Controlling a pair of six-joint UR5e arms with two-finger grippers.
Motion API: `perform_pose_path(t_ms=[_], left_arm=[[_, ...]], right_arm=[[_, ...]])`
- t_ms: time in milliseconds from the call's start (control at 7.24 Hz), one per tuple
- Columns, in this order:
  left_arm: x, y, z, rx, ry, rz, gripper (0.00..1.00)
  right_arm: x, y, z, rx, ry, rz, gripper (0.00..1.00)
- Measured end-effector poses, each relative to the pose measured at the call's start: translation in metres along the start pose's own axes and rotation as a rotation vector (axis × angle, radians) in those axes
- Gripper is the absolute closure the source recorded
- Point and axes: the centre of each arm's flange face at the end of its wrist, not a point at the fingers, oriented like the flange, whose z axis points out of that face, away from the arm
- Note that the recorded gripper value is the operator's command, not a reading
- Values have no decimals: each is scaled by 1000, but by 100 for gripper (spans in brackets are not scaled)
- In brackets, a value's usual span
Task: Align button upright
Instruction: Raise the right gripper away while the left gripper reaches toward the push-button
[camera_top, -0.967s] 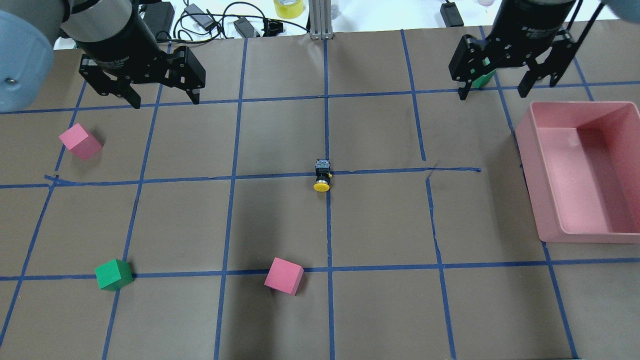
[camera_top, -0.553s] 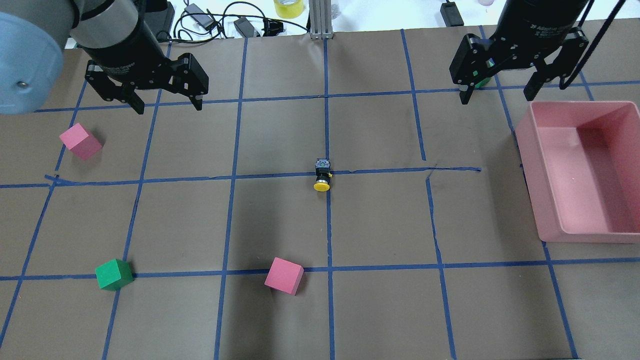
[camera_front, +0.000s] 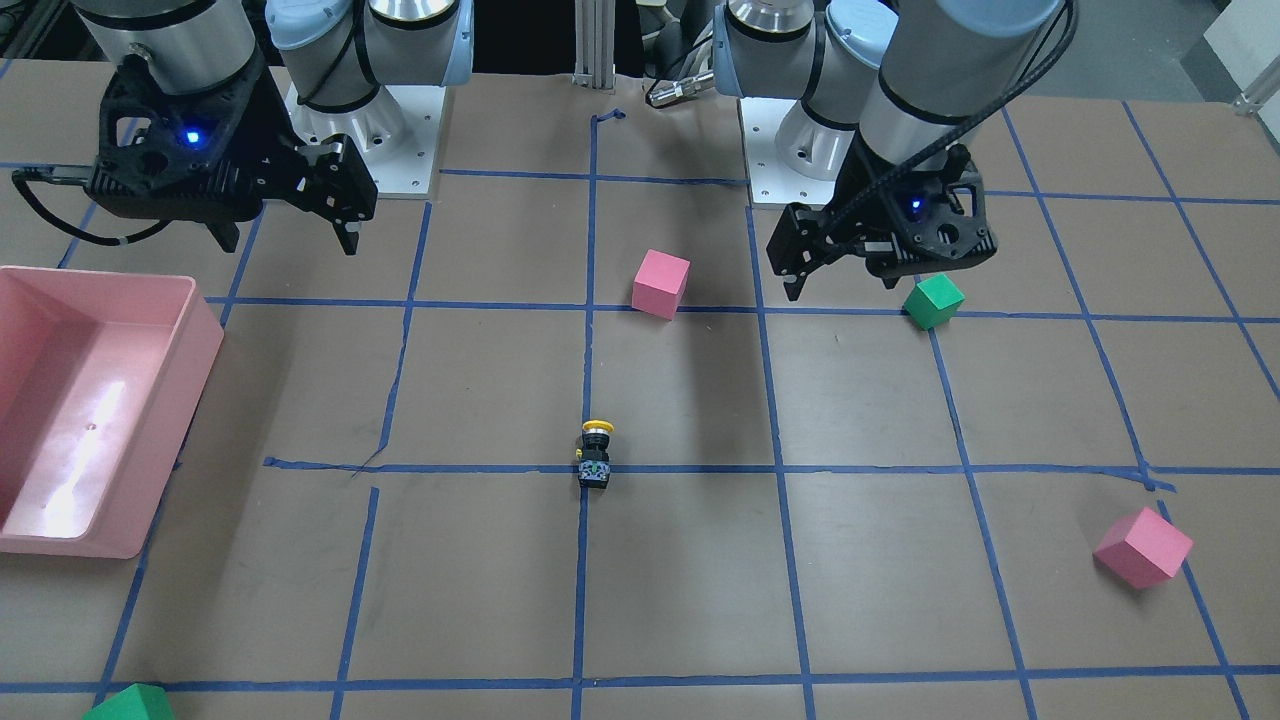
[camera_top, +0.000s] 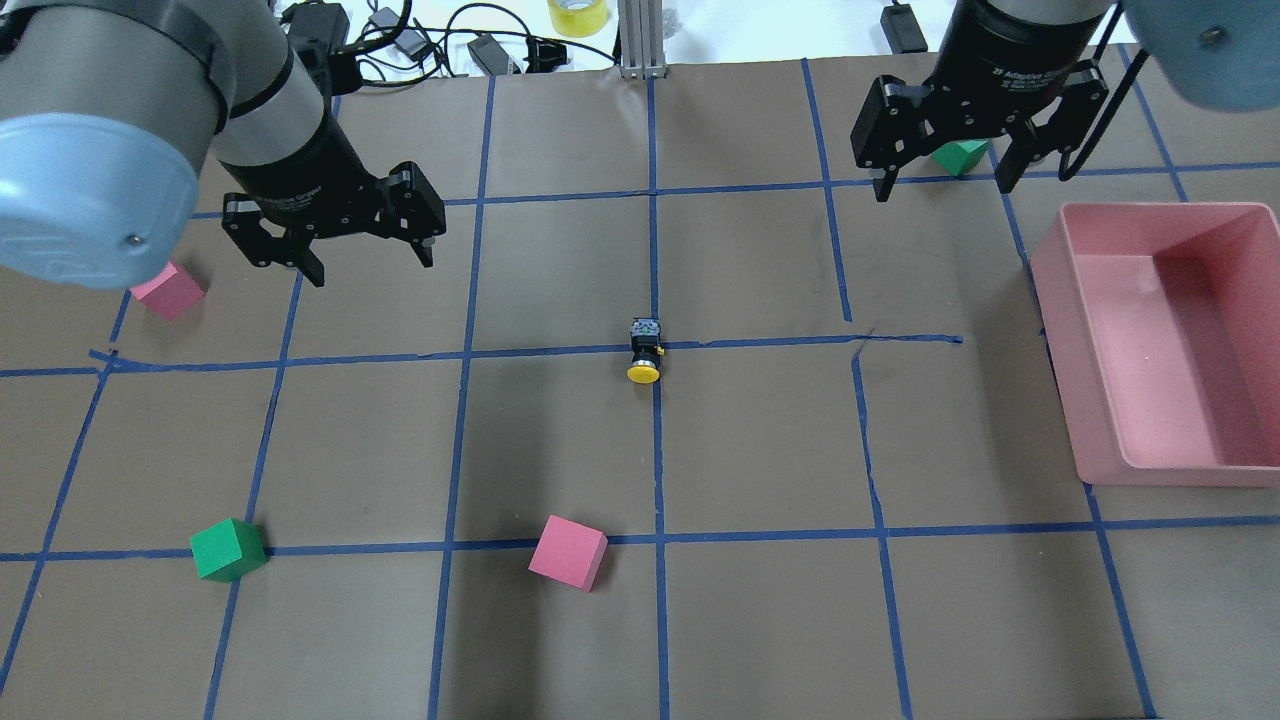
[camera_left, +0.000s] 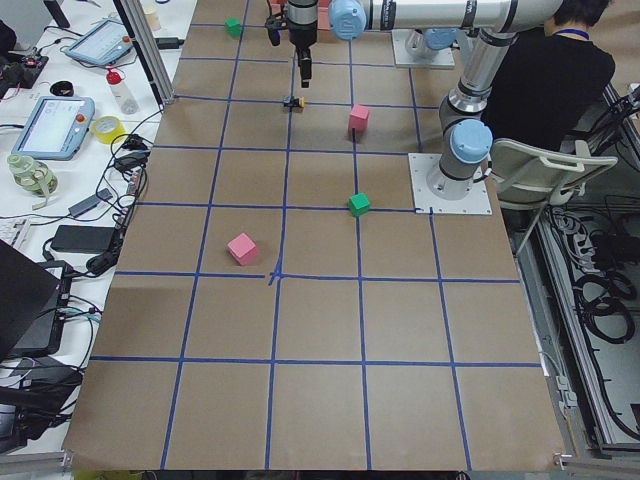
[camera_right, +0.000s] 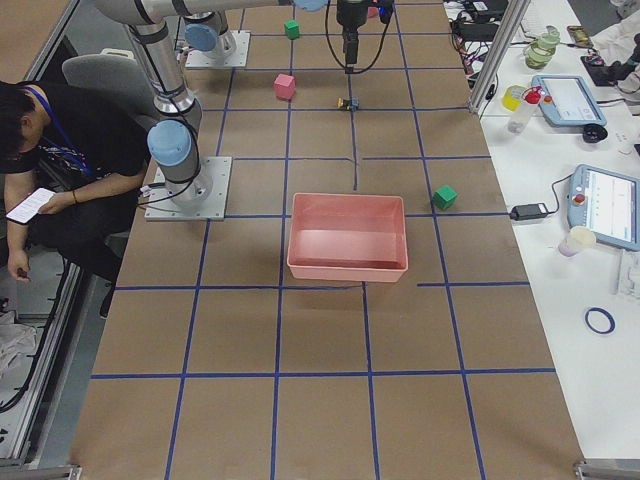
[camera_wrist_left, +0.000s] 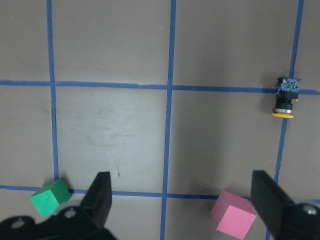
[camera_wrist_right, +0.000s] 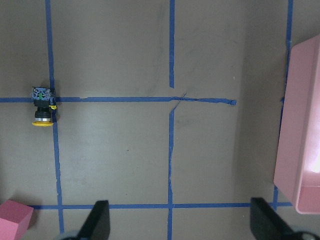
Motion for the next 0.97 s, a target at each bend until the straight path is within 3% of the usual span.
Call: perform_pose_path(t_ms=[276, 967], left_arm=[[14, 12, 34, 22, 30, -17, 0], [101, 78, 135, 283, 128, -51, 0]], right_arm=[[-1, -2, 5, 17, -2, 5, 0], [-1, -3, 6, 28, -6, 19, 0]])
